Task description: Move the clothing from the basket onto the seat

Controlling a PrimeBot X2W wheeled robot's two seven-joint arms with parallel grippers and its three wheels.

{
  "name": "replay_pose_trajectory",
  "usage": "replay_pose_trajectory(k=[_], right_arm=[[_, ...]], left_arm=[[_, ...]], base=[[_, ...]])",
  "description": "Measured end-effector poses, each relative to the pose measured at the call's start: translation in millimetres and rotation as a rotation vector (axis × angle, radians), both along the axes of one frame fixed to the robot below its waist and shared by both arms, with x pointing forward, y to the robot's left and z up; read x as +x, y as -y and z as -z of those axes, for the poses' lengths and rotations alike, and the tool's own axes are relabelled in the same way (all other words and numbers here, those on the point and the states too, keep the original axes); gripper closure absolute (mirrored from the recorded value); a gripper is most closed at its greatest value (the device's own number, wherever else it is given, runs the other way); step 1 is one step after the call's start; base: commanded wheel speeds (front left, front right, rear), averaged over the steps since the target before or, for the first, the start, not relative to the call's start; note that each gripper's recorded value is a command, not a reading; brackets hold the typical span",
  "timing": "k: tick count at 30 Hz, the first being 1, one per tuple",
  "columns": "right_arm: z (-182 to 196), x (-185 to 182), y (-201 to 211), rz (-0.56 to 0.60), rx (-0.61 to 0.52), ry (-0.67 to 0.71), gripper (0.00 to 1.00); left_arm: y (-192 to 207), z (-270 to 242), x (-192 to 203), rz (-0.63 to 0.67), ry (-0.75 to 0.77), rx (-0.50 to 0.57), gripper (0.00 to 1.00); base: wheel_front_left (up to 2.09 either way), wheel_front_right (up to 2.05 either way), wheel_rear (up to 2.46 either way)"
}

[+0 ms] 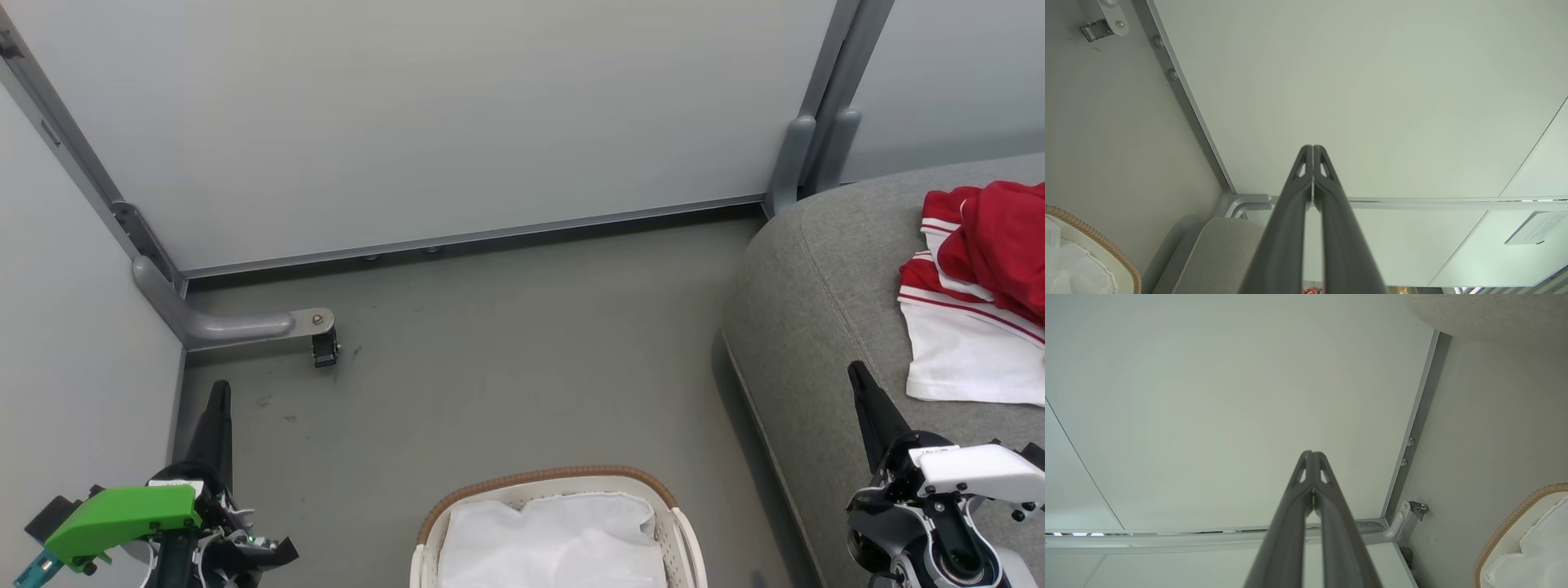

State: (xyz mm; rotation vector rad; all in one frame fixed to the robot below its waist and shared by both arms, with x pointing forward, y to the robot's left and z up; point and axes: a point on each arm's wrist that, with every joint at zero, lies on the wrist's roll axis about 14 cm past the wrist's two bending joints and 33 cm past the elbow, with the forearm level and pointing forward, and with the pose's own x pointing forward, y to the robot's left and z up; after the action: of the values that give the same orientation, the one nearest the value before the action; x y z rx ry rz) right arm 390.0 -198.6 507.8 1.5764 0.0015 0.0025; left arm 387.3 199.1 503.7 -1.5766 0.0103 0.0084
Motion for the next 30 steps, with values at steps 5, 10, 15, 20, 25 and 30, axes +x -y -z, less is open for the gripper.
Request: replay_pose_trajectory(k=[5, 10, 15, 20, 25, 30], right_arm=[[0.0, 0.0, 0.0, 0.0, 0.0, 0.0, 1.0], [0.0, 0.0, 0.0, 0.0, 0.0, 0.0, 1.0], [0.0, 0.0, 0.0, 0.0, 0.0, 0.0, 1.0], [0.0, 0.0, 0.0, 0.0, 0.0, 0.0, 1.0], [0.0, 0.0, 0.0, 0.0, 0.0, 0.0, 1.0], [0.0, 0.0, 0.0, 0.0, 0.0, 0.0, 1.0]], left_arm=[[-0.1, -0.3, 0.1, 0.0, 0.001, 0.0, 1.0], [-0.1, -0.2, 0.1, 0.0, 0.001, -0.001, 1.0], [-0.3, -0.5, 0.2, -0.001, 0.001, -0.001, 1.0], [-0.4, -0.4, 0.2, -0.001, 0.001, -0.001, 1.0], [-0.6, -0.5, 0.2, -0.002, 0.002, -0.001, 1.0], [-0.3, -0.5, 0.2, 0.001, 0.002, -0.001, 1.0]], base=[[0.0, 0.0, 0.0], [0.0, 0.0, 0.0], [0.0, 0.0, 0.0], [0.0, 0.0, 0.0], [0.0, 0.0, 0.0], [0.0, 0.0, 0.0]])
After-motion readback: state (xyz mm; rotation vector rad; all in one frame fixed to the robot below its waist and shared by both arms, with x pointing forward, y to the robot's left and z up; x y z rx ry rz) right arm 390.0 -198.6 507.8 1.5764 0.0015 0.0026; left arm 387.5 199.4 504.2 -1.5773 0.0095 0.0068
